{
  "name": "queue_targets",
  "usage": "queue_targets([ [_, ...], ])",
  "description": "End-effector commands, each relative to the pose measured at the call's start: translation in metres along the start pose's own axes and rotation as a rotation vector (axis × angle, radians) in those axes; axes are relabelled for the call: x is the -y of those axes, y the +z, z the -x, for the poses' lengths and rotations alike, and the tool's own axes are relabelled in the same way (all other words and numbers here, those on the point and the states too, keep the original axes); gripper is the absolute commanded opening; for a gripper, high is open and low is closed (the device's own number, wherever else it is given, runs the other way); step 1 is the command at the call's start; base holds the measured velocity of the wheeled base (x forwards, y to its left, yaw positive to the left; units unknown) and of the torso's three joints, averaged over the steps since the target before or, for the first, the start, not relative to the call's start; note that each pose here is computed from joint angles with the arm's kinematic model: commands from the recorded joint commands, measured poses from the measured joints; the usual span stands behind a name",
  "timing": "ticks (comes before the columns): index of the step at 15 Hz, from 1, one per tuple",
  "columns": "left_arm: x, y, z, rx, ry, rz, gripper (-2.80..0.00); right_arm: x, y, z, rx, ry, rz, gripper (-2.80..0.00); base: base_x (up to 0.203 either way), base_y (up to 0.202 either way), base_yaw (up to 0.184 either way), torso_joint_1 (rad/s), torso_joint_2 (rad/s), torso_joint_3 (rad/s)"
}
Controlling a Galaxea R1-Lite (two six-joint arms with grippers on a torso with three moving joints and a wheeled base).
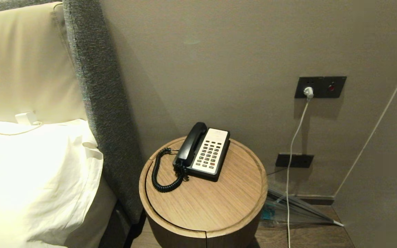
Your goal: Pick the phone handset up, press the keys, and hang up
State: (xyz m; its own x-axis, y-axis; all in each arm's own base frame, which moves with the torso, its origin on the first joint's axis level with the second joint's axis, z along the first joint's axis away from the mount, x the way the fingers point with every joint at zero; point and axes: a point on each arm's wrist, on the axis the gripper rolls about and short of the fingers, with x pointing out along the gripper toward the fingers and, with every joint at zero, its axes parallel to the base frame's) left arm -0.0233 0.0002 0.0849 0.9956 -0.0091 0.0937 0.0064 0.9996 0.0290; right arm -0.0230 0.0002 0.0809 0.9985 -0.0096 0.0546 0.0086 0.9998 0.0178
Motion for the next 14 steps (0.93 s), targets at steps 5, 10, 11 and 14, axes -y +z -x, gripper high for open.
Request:
queue_targets([
  [5, 0.0003, -0.0113, -0.0022, -0.04, -0.001, 0.0, -2.8, 0.0001, -0.0059, -0.0013, -0.019, 0.0, 0.002, -2.8, 0.0, 0.0, 0.0, 0.0, 0.0, 0.0],
  [10, 0.0003, -0.0113, -0.0022, -0.04, -0.001, 0.0, -2.8, 0.0001, -0.0059, -0.0013, -0.019, 0.0, -0.001, -2.8, 0.0, 0.0, 0.0, 0.0, 0.0, 0.0],
  [11, 0.0003, -0.0113, -0.0022, -0.04, -0.001, 0.0, -2.8, 0.0001, -0.0059, -0.0013, -0.019, 0.0, -0.001, -2.8, 0.0, 0.0, 0.0, 0.0, 0.0, 0.0],
  [14, 0.0003, -0.0113, -0.0022, -0.04, -0.001, 0.0, -2.8, 0.0001, -0.0059, -0.0013, -0.019, -0.001, 0.003, -2.8, 0.0, 0.0, 0.0, 0.0, 0.0, 0.0],
])
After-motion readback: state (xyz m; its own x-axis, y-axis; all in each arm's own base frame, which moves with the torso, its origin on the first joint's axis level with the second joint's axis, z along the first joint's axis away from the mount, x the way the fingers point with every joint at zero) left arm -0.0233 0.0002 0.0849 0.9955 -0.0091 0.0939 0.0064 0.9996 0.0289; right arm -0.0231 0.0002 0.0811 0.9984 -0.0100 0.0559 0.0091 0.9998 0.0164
